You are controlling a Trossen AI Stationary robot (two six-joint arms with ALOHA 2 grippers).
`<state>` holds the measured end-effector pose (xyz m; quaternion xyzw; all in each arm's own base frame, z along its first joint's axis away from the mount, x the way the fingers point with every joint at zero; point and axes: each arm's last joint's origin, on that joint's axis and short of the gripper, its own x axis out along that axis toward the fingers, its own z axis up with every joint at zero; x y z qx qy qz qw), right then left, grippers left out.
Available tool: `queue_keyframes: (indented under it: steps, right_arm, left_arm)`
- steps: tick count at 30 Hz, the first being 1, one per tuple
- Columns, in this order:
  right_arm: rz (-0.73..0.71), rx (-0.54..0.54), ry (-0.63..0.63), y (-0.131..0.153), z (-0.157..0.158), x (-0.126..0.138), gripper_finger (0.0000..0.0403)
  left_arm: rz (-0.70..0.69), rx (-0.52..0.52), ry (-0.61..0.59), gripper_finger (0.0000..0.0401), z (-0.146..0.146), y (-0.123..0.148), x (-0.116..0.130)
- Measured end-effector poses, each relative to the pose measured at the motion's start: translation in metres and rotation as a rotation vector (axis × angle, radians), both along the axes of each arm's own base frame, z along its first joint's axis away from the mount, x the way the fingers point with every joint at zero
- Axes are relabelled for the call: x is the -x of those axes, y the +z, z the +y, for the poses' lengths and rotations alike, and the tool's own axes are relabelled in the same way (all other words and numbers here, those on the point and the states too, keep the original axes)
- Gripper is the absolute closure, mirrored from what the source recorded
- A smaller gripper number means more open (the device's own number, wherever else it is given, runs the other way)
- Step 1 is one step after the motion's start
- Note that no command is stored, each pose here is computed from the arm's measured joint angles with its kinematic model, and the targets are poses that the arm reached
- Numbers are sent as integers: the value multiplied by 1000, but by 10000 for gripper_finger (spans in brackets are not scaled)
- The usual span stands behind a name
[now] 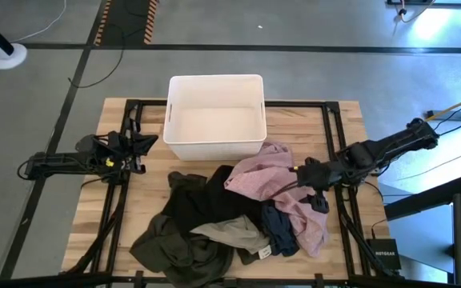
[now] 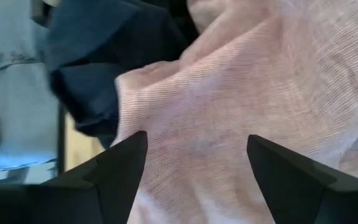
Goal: Sort clothes
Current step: Put the pink polo shirt into the white laundry organizer
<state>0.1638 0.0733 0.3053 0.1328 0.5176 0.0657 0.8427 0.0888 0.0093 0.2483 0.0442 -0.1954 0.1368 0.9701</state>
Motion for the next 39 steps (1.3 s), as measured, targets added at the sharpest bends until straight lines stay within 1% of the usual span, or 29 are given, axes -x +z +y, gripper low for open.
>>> queue_keyframes:
  steps: [4, 7, 9, 11, 14, 18, 20, 22, 25, 28, 31, 35, 39]
  right_arm:
    - [-4, -28, -19, 18, 2, 5, 107]
    - [-65, -37, -26, 31, 5, 5, 107]
    - [-94, -14, -20, 32, 9, 6, 107]
    - [-92, 47, -17, 28, 15, 4, 107]
    - [-48, 187, -19, 16, 24, 1, 107]
    - [-21, 246, 31, 3, 45, -8, 107]
    - [-11, 305, 44, -5, 53, -12, 107]
    - [17, 430, 32, -14, 54, -14, 107]
    - [70, 650, -15, -25, 51, -15, 107]
    - [75, 793, -43, -31, 49, -18, 107]
    - [43, 857, -56, -32, 49, -20, 107]
    - [30, 898, -58, -31, 45, -22, 107]
    - [101, 846, -49, -34, 34, -31, 107]
  left_arm:
    - [0, 0, 0, 401, 0, 0, 0]
    - [-2, 1, 0, 401, 0, 0, 0]
    - [-4, 2, 0, 401, 0, 0, 0]
    - [-3, 1, 0, 401, 0, 0, 0]
    - [-7, 14, -6, 401, 0, 0, 0]
    - [-7, 16, -7, 401, 0, 0, 0]
    - [-6, 13, -5, 401, 0, 0, 0]
    - [-6, 13, -5, 401, 0, 0, 0]
    - [-6, 13, -5, 401, 0, 0, 0]
    - [-6, 13, -6, 401, 0, 0, 0]
    - [-6, 13, -5, 401, 0, 0, 0]
    - [-6, 13, -6, 401, 0, 0, 0]
    - [-7, 16, -7, 401, 0, 0, 0]
